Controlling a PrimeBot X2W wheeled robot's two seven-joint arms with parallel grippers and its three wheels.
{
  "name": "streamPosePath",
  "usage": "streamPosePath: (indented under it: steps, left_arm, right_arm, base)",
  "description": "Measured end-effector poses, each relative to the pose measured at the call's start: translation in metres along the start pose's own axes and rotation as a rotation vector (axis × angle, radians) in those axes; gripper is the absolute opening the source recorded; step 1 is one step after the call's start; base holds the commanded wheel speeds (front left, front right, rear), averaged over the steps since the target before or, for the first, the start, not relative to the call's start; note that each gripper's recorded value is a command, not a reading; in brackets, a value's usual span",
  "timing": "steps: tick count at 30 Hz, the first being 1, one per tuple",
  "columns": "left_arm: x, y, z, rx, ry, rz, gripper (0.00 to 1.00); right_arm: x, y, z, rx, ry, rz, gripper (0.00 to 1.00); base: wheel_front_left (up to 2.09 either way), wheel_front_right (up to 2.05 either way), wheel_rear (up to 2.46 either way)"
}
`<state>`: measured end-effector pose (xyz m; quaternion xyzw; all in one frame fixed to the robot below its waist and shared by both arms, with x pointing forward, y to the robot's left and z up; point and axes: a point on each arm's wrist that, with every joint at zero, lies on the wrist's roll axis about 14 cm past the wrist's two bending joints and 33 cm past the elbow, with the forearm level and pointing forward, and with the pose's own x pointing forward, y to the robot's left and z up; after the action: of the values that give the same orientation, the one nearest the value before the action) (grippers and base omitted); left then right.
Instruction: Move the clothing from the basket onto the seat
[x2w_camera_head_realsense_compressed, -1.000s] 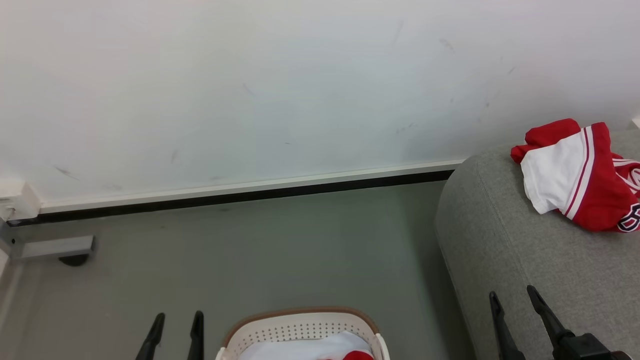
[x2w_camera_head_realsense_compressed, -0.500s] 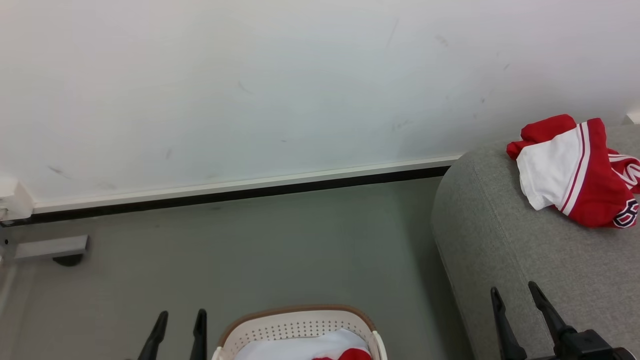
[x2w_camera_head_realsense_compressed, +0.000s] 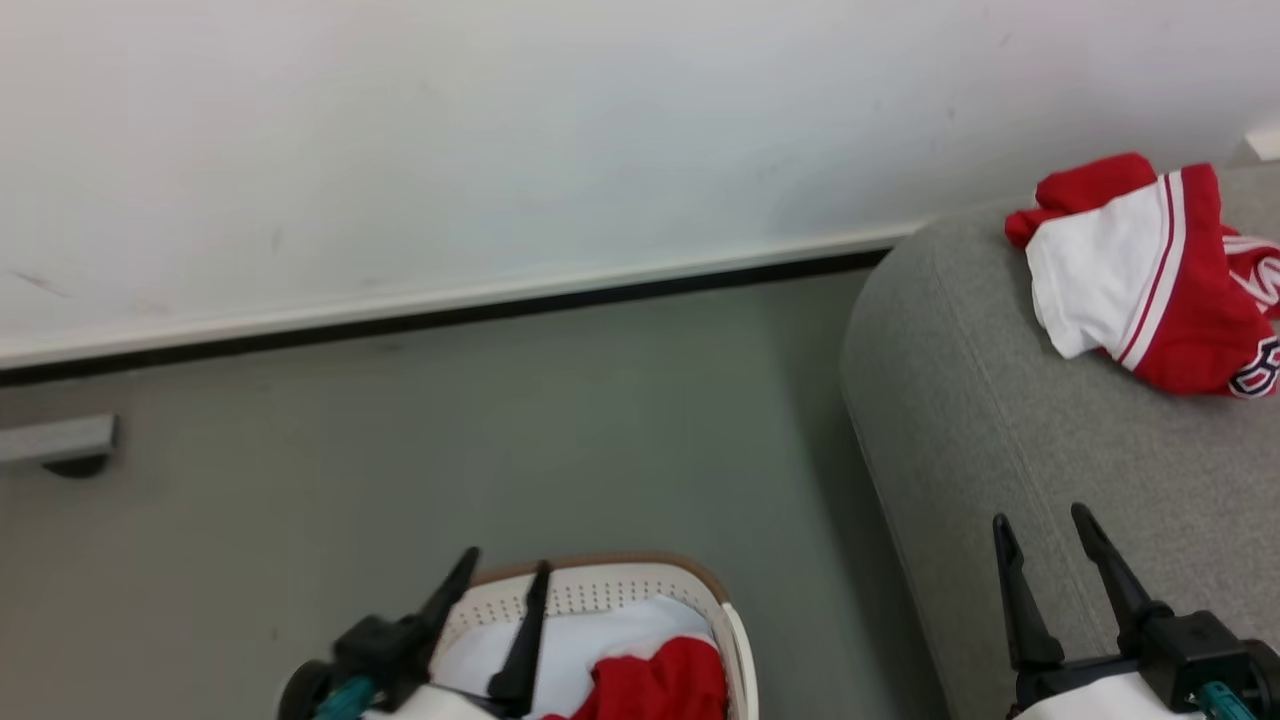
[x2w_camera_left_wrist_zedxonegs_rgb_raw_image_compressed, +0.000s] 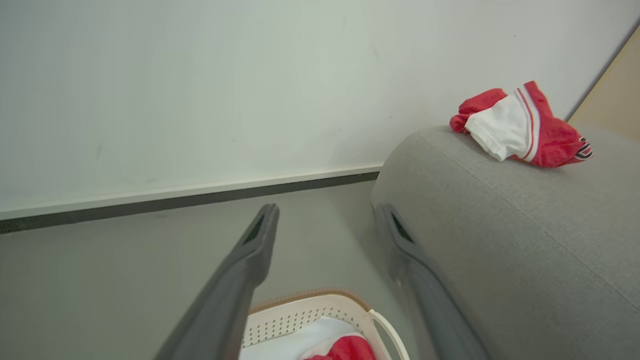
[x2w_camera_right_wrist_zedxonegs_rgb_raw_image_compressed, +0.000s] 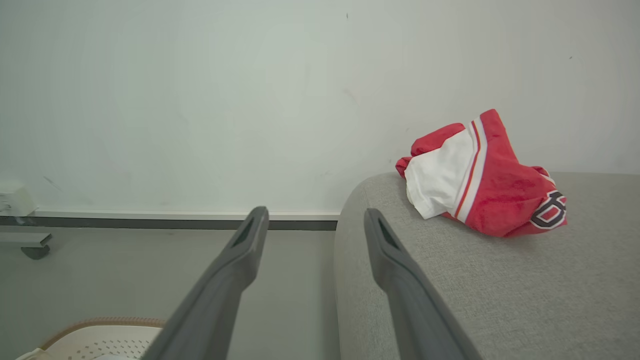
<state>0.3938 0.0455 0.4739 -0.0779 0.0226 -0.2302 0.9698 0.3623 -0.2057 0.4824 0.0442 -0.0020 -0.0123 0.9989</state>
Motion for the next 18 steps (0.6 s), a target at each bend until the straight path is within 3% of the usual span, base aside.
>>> streamPosePath:
  steps: [10, 18]
  left_arm:
    - [0.033, -0.037, -0.121, -0.002, 0.44, -0.207, 1.0]
    - [0.027, -0.032, -0.215, -0.008, 0.725, -0.285, 1.0]
  right_arm:
    - [0.031, -0.023, -0.019, -0.015, 0.049, -0.059, 1.0]
    - [0.051, -0.044, -0.046, -0.045, 0.111, -0.11, 1.0]
  base:
    - [0.0, 0.0, 0.0]
    - [0.0, 0.0, 0.0]
